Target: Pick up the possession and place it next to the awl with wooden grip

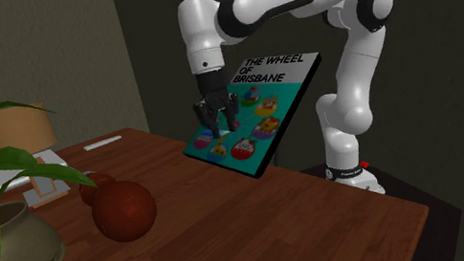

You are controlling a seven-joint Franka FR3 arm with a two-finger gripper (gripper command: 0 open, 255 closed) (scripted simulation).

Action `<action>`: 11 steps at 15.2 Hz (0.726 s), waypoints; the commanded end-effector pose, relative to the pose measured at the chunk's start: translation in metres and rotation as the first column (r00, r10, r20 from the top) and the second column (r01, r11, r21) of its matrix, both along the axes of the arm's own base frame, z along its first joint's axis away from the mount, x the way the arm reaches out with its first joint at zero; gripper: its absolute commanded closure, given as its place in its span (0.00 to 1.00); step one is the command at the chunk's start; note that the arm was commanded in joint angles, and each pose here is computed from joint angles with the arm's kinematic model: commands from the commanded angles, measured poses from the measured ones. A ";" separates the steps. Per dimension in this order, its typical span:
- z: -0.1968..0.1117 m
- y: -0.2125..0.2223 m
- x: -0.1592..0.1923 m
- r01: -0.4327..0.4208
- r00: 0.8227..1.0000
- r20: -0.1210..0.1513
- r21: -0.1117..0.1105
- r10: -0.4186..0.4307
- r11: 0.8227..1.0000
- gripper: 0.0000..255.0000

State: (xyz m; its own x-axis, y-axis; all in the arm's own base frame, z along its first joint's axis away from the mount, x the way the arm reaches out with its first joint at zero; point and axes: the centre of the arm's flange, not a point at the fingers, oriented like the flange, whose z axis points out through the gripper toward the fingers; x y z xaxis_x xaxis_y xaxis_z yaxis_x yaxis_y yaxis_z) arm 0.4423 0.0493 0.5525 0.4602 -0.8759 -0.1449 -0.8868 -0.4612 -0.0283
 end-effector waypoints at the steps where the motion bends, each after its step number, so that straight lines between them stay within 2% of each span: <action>1: 0.001 -0.023 0.006 -0.001 1.000 0.000 0.000 0.001 1.000 1.00; 11: 0.001 -0.148 0.049 -0.001 1.000 0.000 0.000 0.001 1.000 1.00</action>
